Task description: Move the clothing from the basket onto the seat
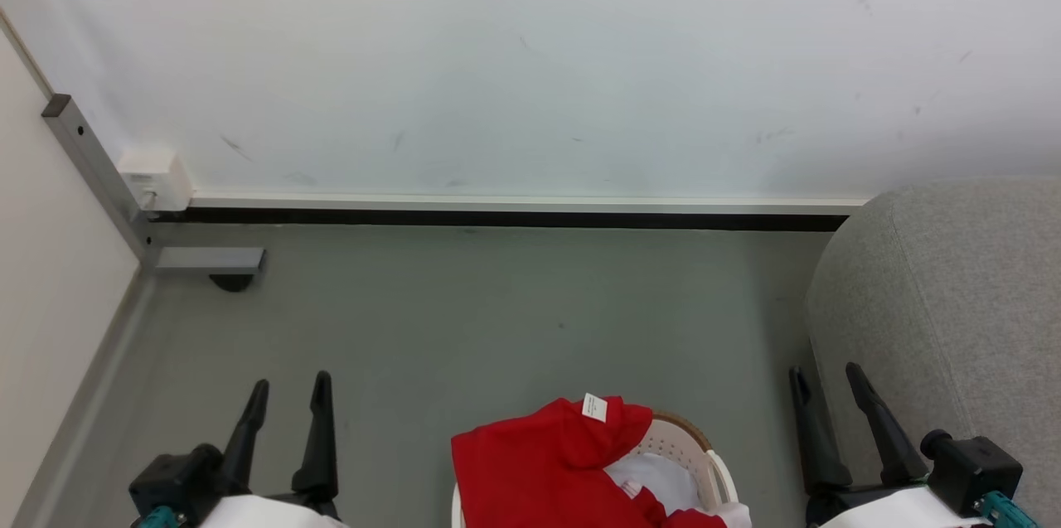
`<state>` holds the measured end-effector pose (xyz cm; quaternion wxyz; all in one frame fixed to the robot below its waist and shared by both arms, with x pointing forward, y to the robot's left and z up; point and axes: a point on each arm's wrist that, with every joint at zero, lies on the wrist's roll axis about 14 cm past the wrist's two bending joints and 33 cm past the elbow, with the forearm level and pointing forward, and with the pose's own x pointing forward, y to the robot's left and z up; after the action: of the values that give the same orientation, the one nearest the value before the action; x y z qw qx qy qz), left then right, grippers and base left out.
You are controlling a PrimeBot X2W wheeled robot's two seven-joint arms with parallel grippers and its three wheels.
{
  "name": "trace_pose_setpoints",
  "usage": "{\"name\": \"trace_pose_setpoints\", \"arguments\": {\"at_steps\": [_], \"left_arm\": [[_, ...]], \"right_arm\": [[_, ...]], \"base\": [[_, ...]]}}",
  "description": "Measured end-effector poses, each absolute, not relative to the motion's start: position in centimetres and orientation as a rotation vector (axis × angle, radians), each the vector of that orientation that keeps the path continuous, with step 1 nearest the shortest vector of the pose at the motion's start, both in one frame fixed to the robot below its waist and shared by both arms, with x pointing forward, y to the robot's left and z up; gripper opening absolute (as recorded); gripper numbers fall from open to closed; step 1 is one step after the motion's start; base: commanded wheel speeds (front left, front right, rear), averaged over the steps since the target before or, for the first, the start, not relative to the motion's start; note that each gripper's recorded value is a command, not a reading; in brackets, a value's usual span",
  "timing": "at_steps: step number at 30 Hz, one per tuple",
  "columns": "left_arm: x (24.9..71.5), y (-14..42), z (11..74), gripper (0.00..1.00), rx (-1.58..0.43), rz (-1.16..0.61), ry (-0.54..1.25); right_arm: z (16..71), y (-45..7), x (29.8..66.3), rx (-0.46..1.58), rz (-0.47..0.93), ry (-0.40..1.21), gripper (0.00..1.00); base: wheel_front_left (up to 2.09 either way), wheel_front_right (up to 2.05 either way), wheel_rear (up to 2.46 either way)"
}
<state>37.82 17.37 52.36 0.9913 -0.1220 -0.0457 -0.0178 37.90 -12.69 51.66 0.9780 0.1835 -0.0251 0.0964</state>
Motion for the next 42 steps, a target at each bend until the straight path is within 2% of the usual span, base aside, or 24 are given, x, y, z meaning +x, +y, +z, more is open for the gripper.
{"name": "trace_pose_setpoints", "arguments": {"at_steps": [26,42], "left_arm": [[37.7,15.7,53.6,1.00,-0.031,-0.107,-0.159],[38.0,15.0,53.7,1.00,0.018,-0.131,-0.174]], "right_arm": [[52.5,-11.4,37.3,0.188,0.250,-0.111,1.00],[53.0,-11.8,37.3,0.139,0.243,-0.136,1.00]], "base": [[0.00,0.00,0.00],[0.00,0.00,0.00]]}}
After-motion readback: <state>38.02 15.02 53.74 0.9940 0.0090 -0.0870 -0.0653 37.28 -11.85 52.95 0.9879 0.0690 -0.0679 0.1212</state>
